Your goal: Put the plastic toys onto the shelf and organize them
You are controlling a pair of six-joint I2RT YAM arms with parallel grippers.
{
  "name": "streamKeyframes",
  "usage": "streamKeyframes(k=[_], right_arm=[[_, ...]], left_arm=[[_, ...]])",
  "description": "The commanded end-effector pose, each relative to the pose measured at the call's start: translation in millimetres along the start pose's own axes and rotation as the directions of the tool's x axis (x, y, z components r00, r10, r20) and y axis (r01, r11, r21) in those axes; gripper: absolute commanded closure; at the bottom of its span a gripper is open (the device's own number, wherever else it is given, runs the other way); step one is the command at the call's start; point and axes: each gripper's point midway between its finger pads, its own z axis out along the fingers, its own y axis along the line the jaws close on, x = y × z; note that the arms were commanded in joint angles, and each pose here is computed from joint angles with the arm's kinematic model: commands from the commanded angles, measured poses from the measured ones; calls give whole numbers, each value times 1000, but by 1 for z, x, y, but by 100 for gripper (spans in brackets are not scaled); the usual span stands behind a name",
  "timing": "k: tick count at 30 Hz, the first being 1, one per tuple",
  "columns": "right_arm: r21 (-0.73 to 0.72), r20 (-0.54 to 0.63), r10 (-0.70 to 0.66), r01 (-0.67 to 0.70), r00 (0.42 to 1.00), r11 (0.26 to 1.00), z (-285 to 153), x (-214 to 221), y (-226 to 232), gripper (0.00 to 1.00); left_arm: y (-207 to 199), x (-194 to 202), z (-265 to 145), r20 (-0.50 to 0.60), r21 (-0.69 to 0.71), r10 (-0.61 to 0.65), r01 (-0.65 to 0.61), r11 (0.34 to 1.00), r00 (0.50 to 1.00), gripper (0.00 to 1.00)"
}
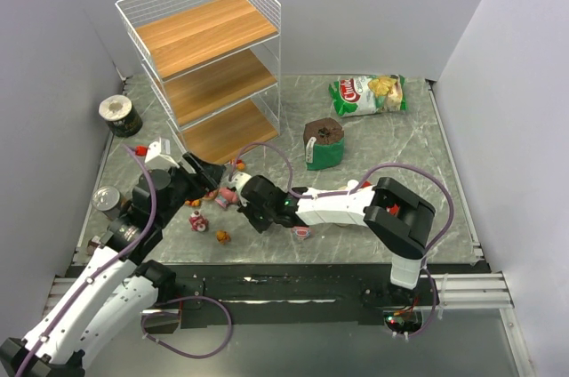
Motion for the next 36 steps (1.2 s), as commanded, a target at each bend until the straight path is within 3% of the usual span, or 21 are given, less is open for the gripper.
streamKeyframes(k=[1, 4, 5, 8, 11, 17, 24, 36], right_arm=[[-15, 107, 11, -10, 994, 1000, -21, -35, 8, 96], [-12, 160, 37, -35, 986, 999, -26, -49, 8, 80], [-8, 178, 45, -44, 983, 999, -28, -56, 7, 67], [-32, 219, 92, -87, 971, 996, -31, -72, 8, 50], [-99, 238, 173, -153, 956, 983, -31, -89, 6, 42], [-262, 239, 305, -242, 922, 934, -25, -120, -7, 34], [-390, 164, 366, -281, 916, 877, 0, -131, -15, 27], [-421, 87, 396, -327, 914, 846, 40, -126, -17, 19]], left_arm=[[-5, -5, -3, 8, 13, 4, -4, 1000, 1000, 21], [-5, -7, -4, 16, 6, 5, -5, 1000, 1000, 21], [-5, -8, -4, 19, 7, 6, -6, 1000, 1000, 20], [-3, -11, -6, 29, -9, 9, -8, 1000, 1000, 20], [2, -11, -6, 31, -34, 8, -7, 999, 999, 20], [12, -3, -2, 3, -85, 1, -1, 996, 1000, 19], [27, 22, 11, -91, -147, -19, 5, 989, 996, 21], [24, 22, 13, -81, -120, -24, 14, 993, 996, 22]])
